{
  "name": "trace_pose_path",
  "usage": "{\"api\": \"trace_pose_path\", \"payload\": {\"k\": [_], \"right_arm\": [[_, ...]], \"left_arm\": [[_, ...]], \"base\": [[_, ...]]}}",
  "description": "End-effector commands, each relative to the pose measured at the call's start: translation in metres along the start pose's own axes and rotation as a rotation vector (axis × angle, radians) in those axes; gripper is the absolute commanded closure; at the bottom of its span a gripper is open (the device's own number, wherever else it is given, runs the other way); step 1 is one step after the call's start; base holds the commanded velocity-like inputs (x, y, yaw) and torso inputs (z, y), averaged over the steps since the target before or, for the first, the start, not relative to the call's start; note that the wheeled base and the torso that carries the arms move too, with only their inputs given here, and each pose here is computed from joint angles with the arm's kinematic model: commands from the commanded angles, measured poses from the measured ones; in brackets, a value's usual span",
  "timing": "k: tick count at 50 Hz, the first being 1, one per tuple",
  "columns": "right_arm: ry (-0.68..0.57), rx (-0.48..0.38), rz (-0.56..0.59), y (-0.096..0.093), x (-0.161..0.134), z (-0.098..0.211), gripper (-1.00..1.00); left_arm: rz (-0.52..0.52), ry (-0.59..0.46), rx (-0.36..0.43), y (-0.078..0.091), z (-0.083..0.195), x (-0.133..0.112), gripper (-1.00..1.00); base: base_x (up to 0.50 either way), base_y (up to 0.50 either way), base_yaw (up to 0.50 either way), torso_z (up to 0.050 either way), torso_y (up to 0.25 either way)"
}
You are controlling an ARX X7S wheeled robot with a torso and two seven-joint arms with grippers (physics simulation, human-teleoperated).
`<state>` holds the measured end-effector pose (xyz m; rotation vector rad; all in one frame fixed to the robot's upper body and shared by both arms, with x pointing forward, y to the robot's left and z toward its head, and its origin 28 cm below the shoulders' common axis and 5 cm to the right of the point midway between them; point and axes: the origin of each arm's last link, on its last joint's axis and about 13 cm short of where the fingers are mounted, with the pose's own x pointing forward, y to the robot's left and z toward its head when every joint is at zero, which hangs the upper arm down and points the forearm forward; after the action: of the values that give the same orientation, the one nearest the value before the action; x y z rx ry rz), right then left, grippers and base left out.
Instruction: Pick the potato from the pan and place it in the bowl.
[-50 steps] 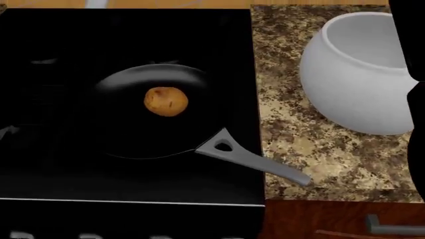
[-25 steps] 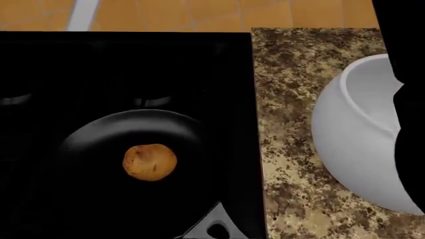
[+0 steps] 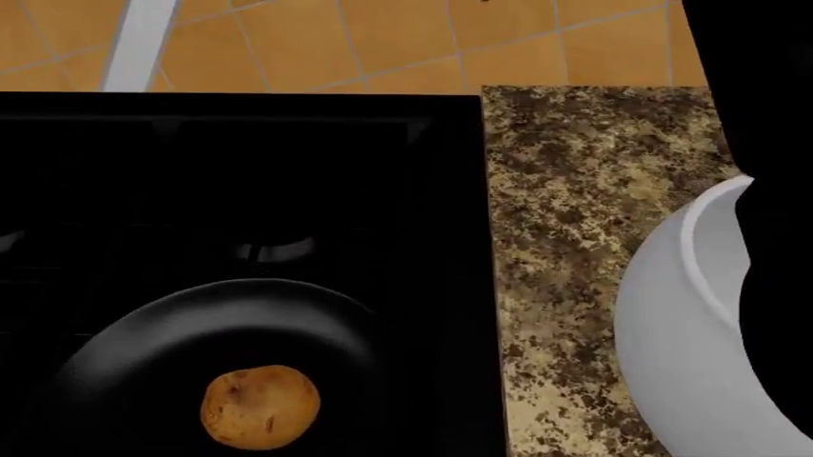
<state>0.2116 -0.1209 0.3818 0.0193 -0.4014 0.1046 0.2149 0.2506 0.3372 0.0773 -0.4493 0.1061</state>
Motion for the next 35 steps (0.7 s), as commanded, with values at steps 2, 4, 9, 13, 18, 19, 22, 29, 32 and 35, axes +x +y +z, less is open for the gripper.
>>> {"api": "trace_pose_path", "payload": {"k": [2,4,9,13,18,19,22,29,32,35], "right_arm": [[0.053,-0.006,0.069,0.006,0.0,0.007,-1.0],[0.089,0.01,0.119,0.009,0.002,0.01,-1.0],[0.187,0.035,0.225,0.013,0.008,0.008,-1.0],[0.256,0.063,0.276,0.015,0.013,0.004,-1.0],[0.369,0.056,0.334,0.02,0.019,-0.004,-1.0],[0.391,0.055,0.341,0.021,0.021,-0.007,-1.0],[0.433,0.056,0.37,0.023,0.022,-0.015,-1.0],[0.544,0.043,0.483,0.029,0.023,-0.03,-1.0],[0.582,0.021,0.575,0.028,0.022,-0.029,-1.0],[0.596,0.019,0.62,0.024,0.025,-0.028,-1.0]], "left_arm": [[0.009,0.002,-0.005,0.003,-0.001,-0.002,-1.0],[0.011,0.002,-0.005,0.003,-0.001,-0.002,-1.0],[0.018,0.0,-0.004,0.003,0.001,-0.002,-1.0],[0.02,0.001,0.001,0.002,0.001,-0.003,-1.0],[0.024,0.006,-0.002,0.002,-0.001,-0.001,-1.0],[0.026,0.005,-0.002,0.003,0.0,-0.001,-1.0],[0.026,0.004,0.0,0.003,0.0,-0.001,-1.0],[0.031,0.01,0.007,0.003,0.0,-0.002,-1.0],[0.032,0.015,0.009,0.002,-0.001,-0.001,-1.0],[0.029,0.016,0.011,0.001,-0.001,0.0,-1.0]], "base": [[0.0,0.0,0.0,0.0,0.0],[0.0,0.0,0.0,0.0,0.0],[0.0,0.0,0.0,0.0,0.0],[0.0,0.0,0.0,0.0,0.0],[0.0,0.0,0.0,0.0,0.0],[0.0,0.0,0.0,0.0,0.0],[0.0,0.0,0.0,0.0,0.0],[0.0,0.0,0.0,0.0,0.0],[0.0,0.0,0.0,0.0,0.0],[0.0,0.0,0.0,0.0,0.0]]}}
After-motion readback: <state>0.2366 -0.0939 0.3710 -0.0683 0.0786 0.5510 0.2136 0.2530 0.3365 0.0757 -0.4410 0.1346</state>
